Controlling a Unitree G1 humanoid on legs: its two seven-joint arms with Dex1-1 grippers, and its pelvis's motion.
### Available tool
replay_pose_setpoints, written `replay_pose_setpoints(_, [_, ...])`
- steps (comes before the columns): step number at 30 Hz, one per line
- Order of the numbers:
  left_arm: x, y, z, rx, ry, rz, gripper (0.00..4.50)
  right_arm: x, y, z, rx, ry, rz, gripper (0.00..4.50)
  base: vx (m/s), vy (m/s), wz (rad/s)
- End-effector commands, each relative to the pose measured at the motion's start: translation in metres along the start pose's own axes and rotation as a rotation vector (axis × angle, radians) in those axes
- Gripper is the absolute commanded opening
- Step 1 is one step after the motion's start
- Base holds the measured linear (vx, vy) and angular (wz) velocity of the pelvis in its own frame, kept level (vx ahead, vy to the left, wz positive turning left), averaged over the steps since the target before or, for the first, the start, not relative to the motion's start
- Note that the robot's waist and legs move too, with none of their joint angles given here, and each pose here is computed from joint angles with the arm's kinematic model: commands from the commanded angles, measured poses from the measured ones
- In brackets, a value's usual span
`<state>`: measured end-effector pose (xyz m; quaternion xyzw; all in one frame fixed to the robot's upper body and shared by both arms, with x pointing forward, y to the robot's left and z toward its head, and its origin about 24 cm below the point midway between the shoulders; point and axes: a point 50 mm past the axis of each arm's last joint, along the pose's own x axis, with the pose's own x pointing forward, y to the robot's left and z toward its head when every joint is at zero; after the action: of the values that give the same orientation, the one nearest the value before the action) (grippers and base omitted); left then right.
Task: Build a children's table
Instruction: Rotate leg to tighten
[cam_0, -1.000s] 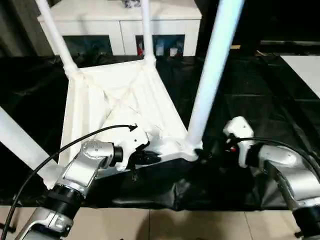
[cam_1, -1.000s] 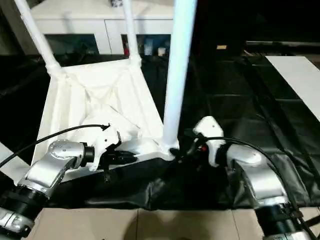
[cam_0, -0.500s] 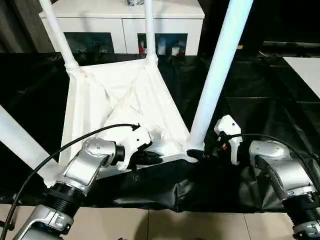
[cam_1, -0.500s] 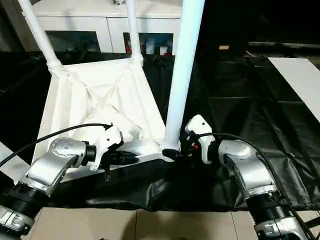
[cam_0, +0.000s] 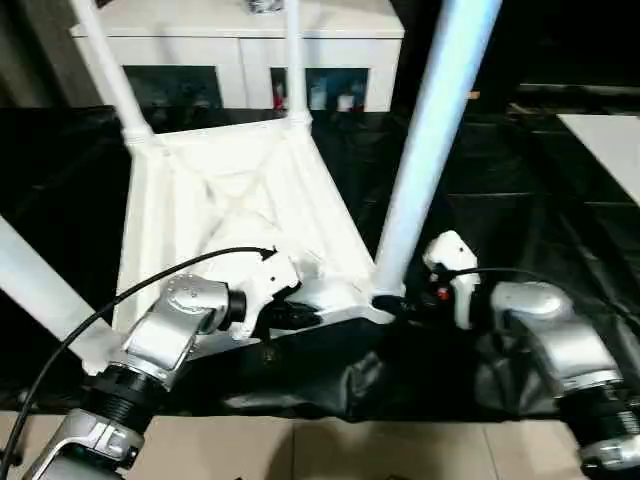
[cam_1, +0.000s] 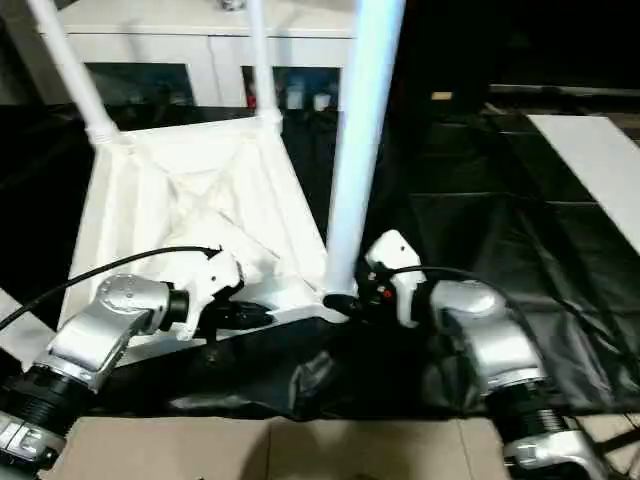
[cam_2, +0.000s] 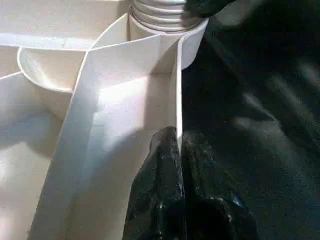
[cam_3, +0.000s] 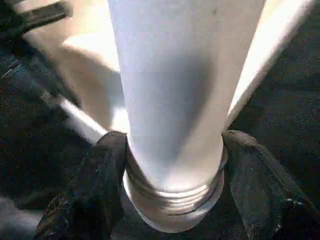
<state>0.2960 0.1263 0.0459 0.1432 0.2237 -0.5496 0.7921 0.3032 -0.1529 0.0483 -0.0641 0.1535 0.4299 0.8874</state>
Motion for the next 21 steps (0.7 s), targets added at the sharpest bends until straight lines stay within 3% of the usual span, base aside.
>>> replay_pose_setpoints(1, [0.018,-0.004,0.003,-0.041,0.005,0.053,0.00,0.010,-0.004,-0.014,0.065,0.032,-0.230,2.67,0.000,0.000,0.00])
replay_pose_setpoints(7, [0.044,-0.006,0.020,-0.094,-0.049,0.167,0.00,0.033,0.007,-0.014,0.149,0.019,-0.432,2.66,0.000,0.000,0.00])
replay_pose_setpoints(10, [0.067,-0.002,0.038,-0.091,-0.081,0.327,0.00,0.058,0.023,-0.004,0.192,-0.001,-0.538,2.66,0.000,0.000,0.00])
replay_pose_setpoints(13, [0.072,-0.002,0.043,-0.054,-0.083,0.343,0.00,0.068,0.030,0.006,0.219,-0.048,-0.504,2.66,0.000,0.000,0.00])
replay_pose_setpoints(14, [0.070,0.000,0.043,-0.030,-0.070,0.349,0.00,0.069,0.033,0.014,0.224,-0.114,-0.435,2.66,0.000,0.000,0.00])
replay_pose_setpoints(17, [0.065,0.003,0.039,-0.017,-0.065,0.348,0.00,0.061,0.031,0.019,0.160,-0.141,-0.429,3.36,0.000,0.000,0.00])
replay_pose_setpoints(21, [0.058,0.002,0.034,0.004,-0.066,0.310,0.00,0.049,0.022,0.017,0.126,-0.134,-0.457,3.58,0.000,0.000,0.00])
